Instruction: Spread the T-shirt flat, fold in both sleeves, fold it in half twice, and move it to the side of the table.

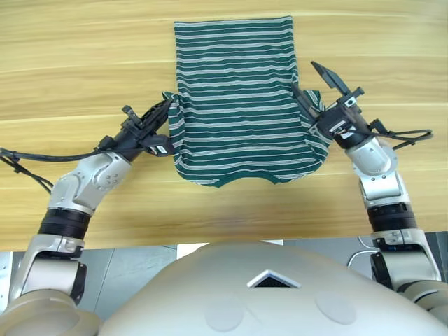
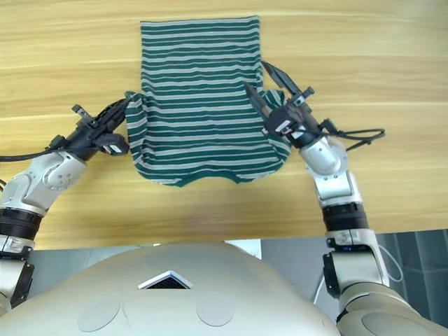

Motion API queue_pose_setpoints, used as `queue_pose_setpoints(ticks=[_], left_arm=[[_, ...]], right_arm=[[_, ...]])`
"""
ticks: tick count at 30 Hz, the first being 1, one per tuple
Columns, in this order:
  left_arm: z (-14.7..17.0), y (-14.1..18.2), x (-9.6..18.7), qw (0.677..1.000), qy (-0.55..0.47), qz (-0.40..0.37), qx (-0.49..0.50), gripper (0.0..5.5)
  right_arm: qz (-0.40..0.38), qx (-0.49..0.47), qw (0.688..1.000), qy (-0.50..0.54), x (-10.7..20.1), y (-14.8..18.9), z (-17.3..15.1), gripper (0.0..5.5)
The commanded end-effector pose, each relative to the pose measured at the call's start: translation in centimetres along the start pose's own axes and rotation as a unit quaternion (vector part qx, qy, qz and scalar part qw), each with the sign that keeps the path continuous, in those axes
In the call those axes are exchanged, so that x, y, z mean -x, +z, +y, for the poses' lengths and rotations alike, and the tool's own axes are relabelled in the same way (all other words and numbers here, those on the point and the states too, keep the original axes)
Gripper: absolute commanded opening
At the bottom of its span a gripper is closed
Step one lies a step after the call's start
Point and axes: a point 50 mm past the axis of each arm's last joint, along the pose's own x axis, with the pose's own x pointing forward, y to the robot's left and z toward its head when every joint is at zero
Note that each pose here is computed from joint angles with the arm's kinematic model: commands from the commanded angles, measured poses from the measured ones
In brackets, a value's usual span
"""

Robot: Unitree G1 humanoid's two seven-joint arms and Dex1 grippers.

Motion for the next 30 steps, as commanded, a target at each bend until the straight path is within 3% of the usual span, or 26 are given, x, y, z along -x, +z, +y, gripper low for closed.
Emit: queue_pose_setpoints(ticks=[1,9,18,25,27,30], left_arm=[[-1.1,1.4,-1.2,0.999,-0.019,-0.042,0.003,0.01],[-2.0,2.5,-3.4,0.997,-0.018,-0.078,0.015,0.01],[-4.1,1.3,-3.4,0.994,-0.083,-0.039,0.067,1.62],[-5.5,2.8,-3.2,0.987,-0.095,-0.064,0.112,2.77],[-5.2,2.7,-3.2,0.989,-0.078,-0.064,0.109,3.12],[-3.5,2.0,-2.8,0.995,-0.029,-0.058,0.08,3.12]], right_arm=[[-0.003,0.005,1.0,0.005,-0.2,0.1,0.0,2.21],[0.003,0.002,1.0,0.007,0.0,-0.2,0.3,2.21],[0.005,0.004,1.0,0.005,0.2,-0.3,0.2,2.21],[0.017,0.016,1.0,-0.015,0.4,-0.6,-1.2,2.21],[0.056,0.065,0.996,-0.039,1.2,-1.5,-3.0,2.21],[0.137,0.197,0.969,-0.059,3.6,-2.7,-6.5,2.21]])
